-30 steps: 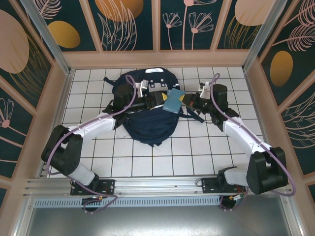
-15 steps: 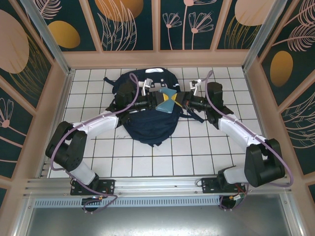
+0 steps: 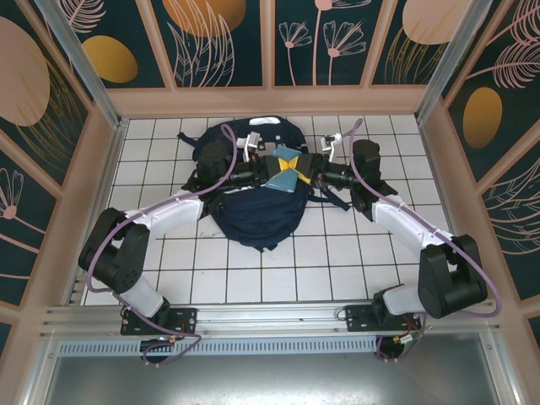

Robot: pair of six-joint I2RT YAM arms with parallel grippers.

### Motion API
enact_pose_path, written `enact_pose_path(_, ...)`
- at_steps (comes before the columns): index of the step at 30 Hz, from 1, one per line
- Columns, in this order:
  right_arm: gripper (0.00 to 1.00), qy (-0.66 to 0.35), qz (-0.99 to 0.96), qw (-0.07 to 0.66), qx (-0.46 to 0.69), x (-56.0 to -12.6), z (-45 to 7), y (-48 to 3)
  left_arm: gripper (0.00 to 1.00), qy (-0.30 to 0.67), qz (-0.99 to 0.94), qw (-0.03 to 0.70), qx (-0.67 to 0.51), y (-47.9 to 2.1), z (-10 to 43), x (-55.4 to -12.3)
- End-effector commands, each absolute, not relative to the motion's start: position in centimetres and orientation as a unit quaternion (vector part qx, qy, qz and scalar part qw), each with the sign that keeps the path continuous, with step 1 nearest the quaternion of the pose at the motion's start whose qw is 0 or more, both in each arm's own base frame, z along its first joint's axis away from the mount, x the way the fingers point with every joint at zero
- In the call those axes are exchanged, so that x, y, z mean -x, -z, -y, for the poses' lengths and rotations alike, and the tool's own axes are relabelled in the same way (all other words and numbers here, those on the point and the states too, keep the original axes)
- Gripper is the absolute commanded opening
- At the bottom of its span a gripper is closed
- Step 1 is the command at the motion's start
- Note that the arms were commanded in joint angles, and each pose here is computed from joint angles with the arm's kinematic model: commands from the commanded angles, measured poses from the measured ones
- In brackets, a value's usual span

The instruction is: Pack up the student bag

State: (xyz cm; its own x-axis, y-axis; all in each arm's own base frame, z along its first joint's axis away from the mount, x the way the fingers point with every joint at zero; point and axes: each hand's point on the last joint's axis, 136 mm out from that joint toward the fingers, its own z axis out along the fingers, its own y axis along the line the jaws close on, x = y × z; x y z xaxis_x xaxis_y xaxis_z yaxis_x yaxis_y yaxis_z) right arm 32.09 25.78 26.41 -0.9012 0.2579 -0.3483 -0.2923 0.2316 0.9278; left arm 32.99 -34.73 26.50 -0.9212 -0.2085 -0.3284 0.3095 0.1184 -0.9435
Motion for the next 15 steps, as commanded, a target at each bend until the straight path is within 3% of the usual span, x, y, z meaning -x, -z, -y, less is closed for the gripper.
enact_pose_path(1,0.39,-0.644,-0.729,0.227,0.048,-31.3,-26.4,-28.0,0.20,0.686,-0.692,0.219,-0.049,-29.3,34.9,-32.9)
enact_pose_path(4,0.30,-0.647,-0.726,0.225,0.052,-31.2,-26.5,-28.2,0.24,0.687,-0.692,0.216,-0.045,-29.3,34.8,-32.9)
enact_pose_path(8,0.07,-0.636,-0.737,0.227,0.038,-31.8,-26.4,-27.5,0.37,0.679,-0.699,0.220,-0.045,-29.0,34.7,-32.9)
enact_pose_path(11,0.03,-0.595,-0.763,0.252,-0.005,-33.0,-24.9,-26.1,0.57,0.628,-0.735,0.250,-0.044,-27.5,34.0,-33.5)
enact_pose_path(15,0.01,-0.548,-0.787,0.276,-0.071,-34.2,-21.2,-24.1,0.68,0.467,-0.824,0.318,-0.046,-23.3,30.6,-35.0)
